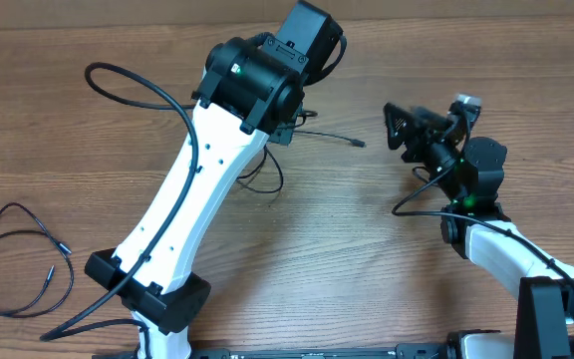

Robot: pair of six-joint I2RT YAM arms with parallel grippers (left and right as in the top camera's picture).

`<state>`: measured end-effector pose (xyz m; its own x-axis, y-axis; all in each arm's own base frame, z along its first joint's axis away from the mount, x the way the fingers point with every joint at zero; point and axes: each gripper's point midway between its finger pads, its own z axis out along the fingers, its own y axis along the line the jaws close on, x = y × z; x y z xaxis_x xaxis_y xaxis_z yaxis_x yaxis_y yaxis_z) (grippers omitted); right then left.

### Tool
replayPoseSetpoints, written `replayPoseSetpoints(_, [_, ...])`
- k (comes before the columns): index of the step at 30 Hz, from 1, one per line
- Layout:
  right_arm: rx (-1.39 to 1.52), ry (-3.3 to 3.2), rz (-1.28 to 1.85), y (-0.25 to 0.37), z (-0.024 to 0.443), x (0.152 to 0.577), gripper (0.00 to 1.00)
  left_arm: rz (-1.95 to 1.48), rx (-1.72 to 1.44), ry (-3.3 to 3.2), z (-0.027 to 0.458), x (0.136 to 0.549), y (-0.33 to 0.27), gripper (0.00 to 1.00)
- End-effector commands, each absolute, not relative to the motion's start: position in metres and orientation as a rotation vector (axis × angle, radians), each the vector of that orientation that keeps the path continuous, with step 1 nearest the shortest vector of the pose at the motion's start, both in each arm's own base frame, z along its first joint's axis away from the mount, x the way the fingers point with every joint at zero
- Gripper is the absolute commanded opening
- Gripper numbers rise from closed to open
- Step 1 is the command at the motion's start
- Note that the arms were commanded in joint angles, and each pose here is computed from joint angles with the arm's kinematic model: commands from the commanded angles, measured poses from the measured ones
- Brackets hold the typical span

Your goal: Untangle cables

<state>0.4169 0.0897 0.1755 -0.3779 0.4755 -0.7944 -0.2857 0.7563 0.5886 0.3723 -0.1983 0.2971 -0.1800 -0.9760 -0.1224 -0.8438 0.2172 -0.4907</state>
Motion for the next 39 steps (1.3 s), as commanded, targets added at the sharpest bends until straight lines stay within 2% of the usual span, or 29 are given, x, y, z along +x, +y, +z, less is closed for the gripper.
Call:
replayPoseSetpoints(1, [-0.069, 1.804, 1.041, 0.129, 0.183, 0.393, 0.84, -0.487, -1.654, 2.026, 0.307, 0.390, -0.195, 0.04])
replayPoseSetpoints(6, [-0.189, 1.845, 1.161, 0.158, 0.178, 0.372, 0.89, -0.626, -1.659, 1.922, 0.323, 0.417, -0.196, 0.04])
replayPoseSetpoints(14, [-0.316, 1.928, 1.168, 0.189, 0.156, 0.352, 0.90, -0.713, -1.695, 1.709, 0.346, 0.457, -0.161, 0.04])
replayPoseSetpoints(18, [-0.403, 1.911, 1.132, 0.205, 0.154, 0.345, 0.92, -0.825, -1.606, 1.745, 0.360, 0.474, -0.166, 0.04])
replayPoseSetpoints(22, [-0.476, 1.908, 1.004, 0.220, 0.145, 0.344, 0.99, -1.021, -1.335, 1.845, 0.391, 0.491, -0.197, 0.04])
replayPoseSetpoints(31, [-0.507, 2.015, 0.924, 0.236, 0.119, 0.330, 1.00, -1.326, -0.774, 1.808, 0.473, 0.495, -0.248, 0.04])
replayPoseSetpoints(35, [-0.492, 2.067, 0.893, 0.232, 0.108, 0.329, 1.00, -1.330, -0.464, 1.782, 0.509, 0.476, -0.259, 0.04])
replayPoseSetpoints(39, [-0.480, 2.069, 0.859, 0.228, 0.107, 0.332, 1.00, -1.257, -0.002, 1.759, 0.534, 0.442, -0.276, 0.04])
